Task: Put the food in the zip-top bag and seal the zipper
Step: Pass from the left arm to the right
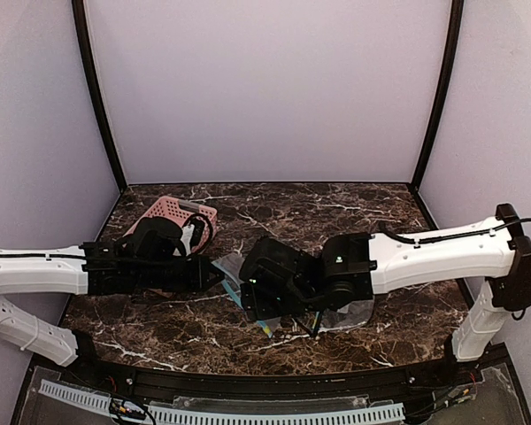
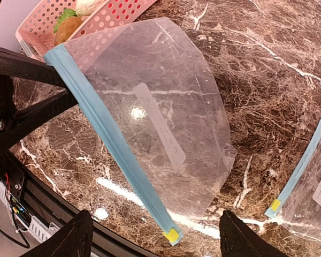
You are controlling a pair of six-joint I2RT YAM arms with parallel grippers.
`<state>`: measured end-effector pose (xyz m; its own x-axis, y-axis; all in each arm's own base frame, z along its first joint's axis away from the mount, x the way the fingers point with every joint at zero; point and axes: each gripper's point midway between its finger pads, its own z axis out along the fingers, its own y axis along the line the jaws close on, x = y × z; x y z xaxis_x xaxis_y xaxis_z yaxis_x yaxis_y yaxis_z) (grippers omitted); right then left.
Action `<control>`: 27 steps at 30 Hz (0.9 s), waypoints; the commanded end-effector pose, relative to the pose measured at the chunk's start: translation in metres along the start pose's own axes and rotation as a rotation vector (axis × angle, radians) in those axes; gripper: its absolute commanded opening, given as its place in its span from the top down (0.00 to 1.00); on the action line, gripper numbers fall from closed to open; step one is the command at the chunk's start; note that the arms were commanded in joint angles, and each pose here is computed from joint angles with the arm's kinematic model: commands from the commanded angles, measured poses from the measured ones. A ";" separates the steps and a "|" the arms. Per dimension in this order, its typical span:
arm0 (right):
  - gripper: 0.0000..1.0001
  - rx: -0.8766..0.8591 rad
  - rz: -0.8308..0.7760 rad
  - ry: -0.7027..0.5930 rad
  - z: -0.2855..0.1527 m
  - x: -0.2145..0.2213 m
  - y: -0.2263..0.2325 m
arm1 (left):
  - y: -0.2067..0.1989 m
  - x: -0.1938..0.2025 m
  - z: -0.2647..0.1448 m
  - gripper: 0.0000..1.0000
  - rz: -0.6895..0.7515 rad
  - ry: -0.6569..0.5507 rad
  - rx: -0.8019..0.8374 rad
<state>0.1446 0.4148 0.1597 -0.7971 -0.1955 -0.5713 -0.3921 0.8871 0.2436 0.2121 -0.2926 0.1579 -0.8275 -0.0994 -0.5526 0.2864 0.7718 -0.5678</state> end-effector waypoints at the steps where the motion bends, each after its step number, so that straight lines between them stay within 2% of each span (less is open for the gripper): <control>1: 0.21 0.024 0.042 -0.045 0.003 -0.009 0.010 | 0.000 -0.008 -0.002 0.99 -0.037 -0.054 0.003; 16: 0.21 0.269 0.064 -0.092 0.032 -0.023 -0.025 | 0.003 -0.003 -0.003 0.99 -0.060 -0.049 0.013; 27: 0.21 0.386 0.118 -0.036 0.056 0.003 -0.071 | 0.005 -0.002 -0.007 0.99 -0.075 -0.058 0.020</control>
<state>0.1912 0.3985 0.1249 -0.7886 -0.0851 -0.6090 -0.1607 0.9845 0.0705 0.2128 -0.2858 0.1557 -0.8255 -0.1725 -0.5374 0.2347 0.7610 -0.6048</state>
